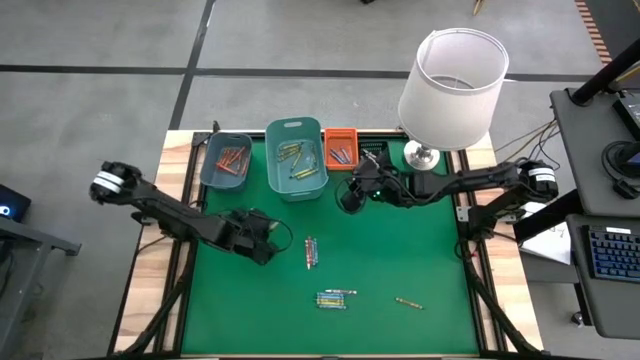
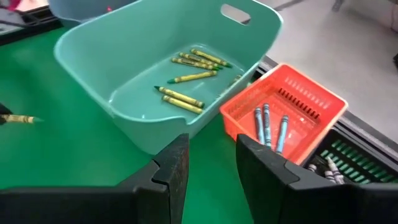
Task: Sort crayons
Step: Put the green crayon into the green bin
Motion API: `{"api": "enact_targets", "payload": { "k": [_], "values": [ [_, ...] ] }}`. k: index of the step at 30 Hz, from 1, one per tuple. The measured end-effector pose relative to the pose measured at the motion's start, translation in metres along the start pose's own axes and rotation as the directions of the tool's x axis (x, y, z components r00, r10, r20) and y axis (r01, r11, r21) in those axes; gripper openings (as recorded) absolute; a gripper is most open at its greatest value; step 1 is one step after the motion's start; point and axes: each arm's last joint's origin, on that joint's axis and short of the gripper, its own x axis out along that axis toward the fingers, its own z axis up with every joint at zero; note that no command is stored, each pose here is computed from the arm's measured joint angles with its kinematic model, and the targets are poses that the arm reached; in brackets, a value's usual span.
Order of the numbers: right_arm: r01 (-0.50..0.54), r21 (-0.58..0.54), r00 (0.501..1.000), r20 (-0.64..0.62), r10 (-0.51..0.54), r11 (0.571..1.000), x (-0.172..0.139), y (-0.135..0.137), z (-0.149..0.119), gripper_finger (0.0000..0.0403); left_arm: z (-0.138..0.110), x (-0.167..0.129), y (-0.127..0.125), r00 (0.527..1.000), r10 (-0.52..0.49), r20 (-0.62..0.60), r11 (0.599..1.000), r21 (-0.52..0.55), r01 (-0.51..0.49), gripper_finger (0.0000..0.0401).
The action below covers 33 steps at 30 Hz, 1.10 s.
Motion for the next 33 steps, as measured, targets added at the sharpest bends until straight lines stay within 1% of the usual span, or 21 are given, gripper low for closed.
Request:
{"api": "enact_targets", "payload": {
  "k": [3, 5, 6, 8, 10, 12, 15, 17, 19, 21, 23, 24, 26, 29, 33],
  "values": [
    [-0.025, -0.029, 1.000, 0.016, 0.025, 0.999, -0.003, 0.007, 0.000, 0.0123, 0.018, -0.019, -0.007, 0.987, -0.128, 0.097, 0.988, 0.096, 0.118, 0.0001],
    [-0.045, -0.044, 0.998, 0.042, 0.047, 0.998, -0.005, 0.011, 0.001, 0.0123, 0.032, -0.034, -0.011, 0.952, -0.237, 0.194, 0.965, 0.161, 0.208, 0.0001],
    [-0.057, -0.052, 0.997, 0.058, 0.060, 0.997, -0.007, 0.014, 0.002, 0.0123, 0.038, -0.042, -0.012, 0.924, -0.292, 0.249, 0.949, 0.199, 0.246, 0.0001],
    [-0.085, -0.070, 0.992, 0.086, 0.091, 0.994, -0.010, 0.019, 0.004, 0.0123, 0.050, -0.057, -0.013, 0.859, -0.376, 0.348, 0.917, 0.276, 0.289, 0.0001],
    [-0.147, -0.100, 0.982, 0.109, 0.157, 0.984, -0.012, 0.025, 0.006, 0.0123, 0.060, -0.071, -0.011, 0.788, -0.433, 0.439, 0.893, 0.330, 0.306, 0.0001],
    [-0.231, -0.138, 0.959, 0.136, 0.249, 0.963, -0.016, 0.032, 0.009, 0.0123, 0.068, -0.083, -0.010, 0.715, -0.470, 0.517, 0.874, 0.388, 0.294, 0.0000],
    [-0.357, -0.200, 0.895, 0.205, 0.395, 0.912, -0.021, 0.042, 0.012, 0.0123, 0.075, -0.093, -0.009, 0.616, -0.510, 0.601, 0.852, 0.453, 0.262, 0.0000],
    [-0.425, -0.241, 0.835, 0.269, 0.481, 0.873, -0.026, 0.047, 0.016, 0.0123, 0.076, -0.096, -0.009, 0.543, -0.550, 0.634, 0.828, 0.499, 0.255, 0.0000],
    [-0.485, -0.291, 0.761, 0.323, 0.562, 0.824, -0.031, 0.052, 0.018, 0.0123, 0.074, -0.096, -0.010, 0.467, -0.595, 0.654, 0.798, 0.552, 0.243, 0.0000],
    [-0.524, -0.336, 0.695, 0.362, 0.621, 0.782, -0.037, 0.056, 0.019, 0.0123, 0.070, -0.093, -0.009, 0.398, -0.631, 0.666, 0.772, 0.589, 0.239, 0.0000],
    [-0.551, -0.371, 0.630, 0.404, 0.664, 0.748, -0.040, 0.062, 0.021, 0.0123, 0.066, -0.090, -0.008, 0.344, -0.632, 0.694, 0.774, 0.589, 0.233, 0.0000],
    [-0.559, -0.385, 0.607, 0.413, 0.679, 0.734, -0.041, 0.064, 0.021, 0.0123, 0.065, -0.089, -0.007, 0.322, -0.628, 0.708, 0.778, 0.584, 0.234, 0.0000],
    [-0.561, -0.405, 0.568, 0.446, 0.691, 0.722, -0.040, 0.070, 0.020, 0.0124, 0.062, -0.085, -0.005, 0.292, -0.620, 0.729, 0.785, 0.571, 0.241, 0.0000],
    [-0.560, -0.403, 0.536, 0.489, 0.688, 0.724, -0.035, 0.075, 0.019, 0.0134, 0.059, -0.079, -0.006, 0.273, -0.615, 0.740, 0.788, 0.566, 0.241, 0.0000],
    [-0.555, -0.398, 0.470, 0.573, 0.671, 0.730, -0.032, 0.077, 0.022, 0.0159, 0.059, -0.074, -0.011, 0.281, -0.618, 0.734, 0.786, 0.575, 0.226, 0.0000]
  ]
}}
